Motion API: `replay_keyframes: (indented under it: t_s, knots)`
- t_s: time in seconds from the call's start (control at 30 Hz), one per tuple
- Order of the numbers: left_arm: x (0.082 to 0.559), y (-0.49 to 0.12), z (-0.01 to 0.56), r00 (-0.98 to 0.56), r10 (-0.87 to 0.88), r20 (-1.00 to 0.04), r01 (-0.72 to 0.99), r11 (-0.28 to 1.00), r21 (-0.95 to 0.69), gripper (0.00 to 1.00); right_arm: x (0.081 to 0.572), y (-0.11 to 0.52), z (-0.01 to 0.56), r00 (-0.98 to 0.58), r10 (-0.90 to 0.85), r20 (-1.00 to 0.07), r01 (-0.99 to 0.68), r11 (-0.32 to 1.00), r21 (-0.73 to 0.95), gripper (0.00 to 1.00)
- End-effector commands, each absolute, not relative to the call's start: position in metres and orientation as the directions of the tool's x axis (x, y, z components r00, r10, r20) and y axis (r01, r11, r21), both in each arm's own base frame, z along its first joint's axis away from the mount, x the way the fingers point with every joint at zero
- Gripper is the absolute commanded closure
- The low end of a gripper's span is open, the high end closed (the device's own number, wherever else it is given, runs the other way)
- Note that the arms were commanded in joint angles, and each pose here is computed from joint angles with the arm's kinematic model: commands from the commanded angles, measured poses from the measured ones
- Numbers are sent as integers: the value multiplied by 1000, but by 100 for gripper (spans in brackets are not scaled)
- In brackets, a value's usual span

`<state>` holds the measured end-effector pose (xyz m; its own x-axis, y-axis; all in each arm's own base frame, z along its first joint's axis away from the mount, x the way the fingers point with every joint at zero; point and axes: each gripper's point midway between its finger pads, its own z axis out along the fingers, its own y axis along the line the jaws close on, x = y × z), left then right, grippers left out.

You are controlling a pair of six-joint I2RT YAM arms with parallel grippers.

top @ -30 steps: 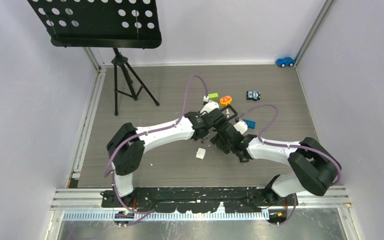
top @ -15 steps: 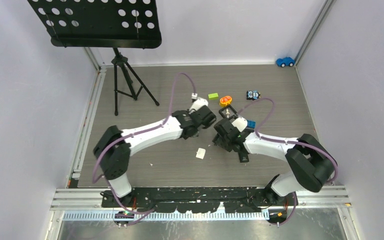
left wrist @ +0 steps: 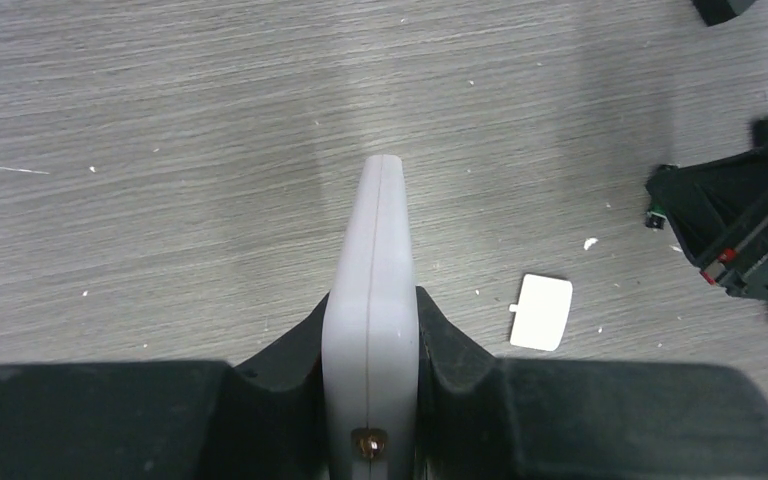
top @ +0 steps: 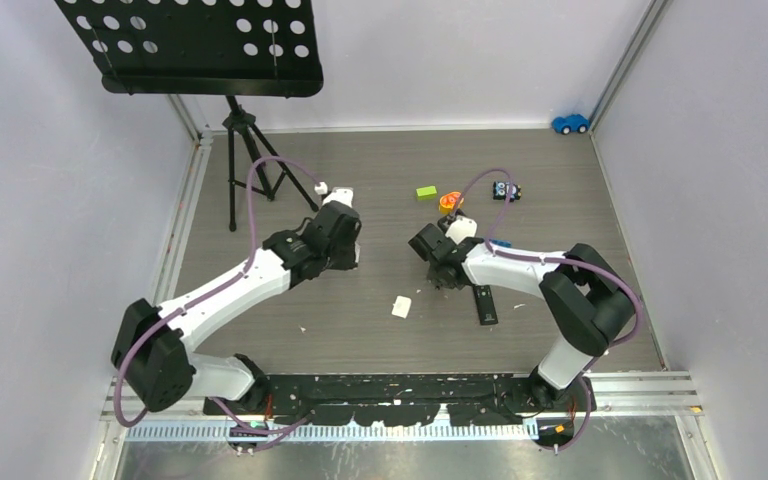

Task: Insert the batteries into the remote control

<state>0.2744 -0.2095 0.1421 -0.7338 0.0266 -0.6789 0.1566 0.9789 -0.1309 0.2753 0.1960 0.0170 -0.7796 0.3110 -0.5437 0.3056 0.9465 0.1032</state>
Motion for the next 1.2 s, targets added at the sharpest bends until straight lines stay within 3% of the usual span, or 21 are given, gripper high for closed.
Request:
replay_keyframes:
  t_s: [0.0, 0.13, 0.3, 0.5, 0.77, 1.17]
  knots:
    - [281, -224, 169, -677, -76, -732, 199, 939, -282, 100, 268, 168, 5, -808, 205, -553, 289, 955, -68, 91]
    - [278, -230, 170, -670, -114, -734, 241, 901, -360, 100, 272, 184, 17, -808, 192, -557, 223, 975, 13, 95]
    - [262, -280, 175, -743, -164, -649, 395, 675, -623, 100, 269, 231, 72, -808, 106, -579, -59, 964, 260, 95]
    - [255, -314, 171, -831, -175, -528, 396, 481, -782, 100, 250, 242, 131, -830, 201, -520, -61, 894, 443, 91]
    - [254, -326, 166, -893, -214, -395, 292, 393, -872, 100, 238, 237, 151, -867, 225, -444, 5, 896, 444, 90]
    - [252, -327, 177, -900, -232, -370, 277, 352, -894, 100, 239, 236, 147, -879, 183, -439, -12, 914, 405, 88]
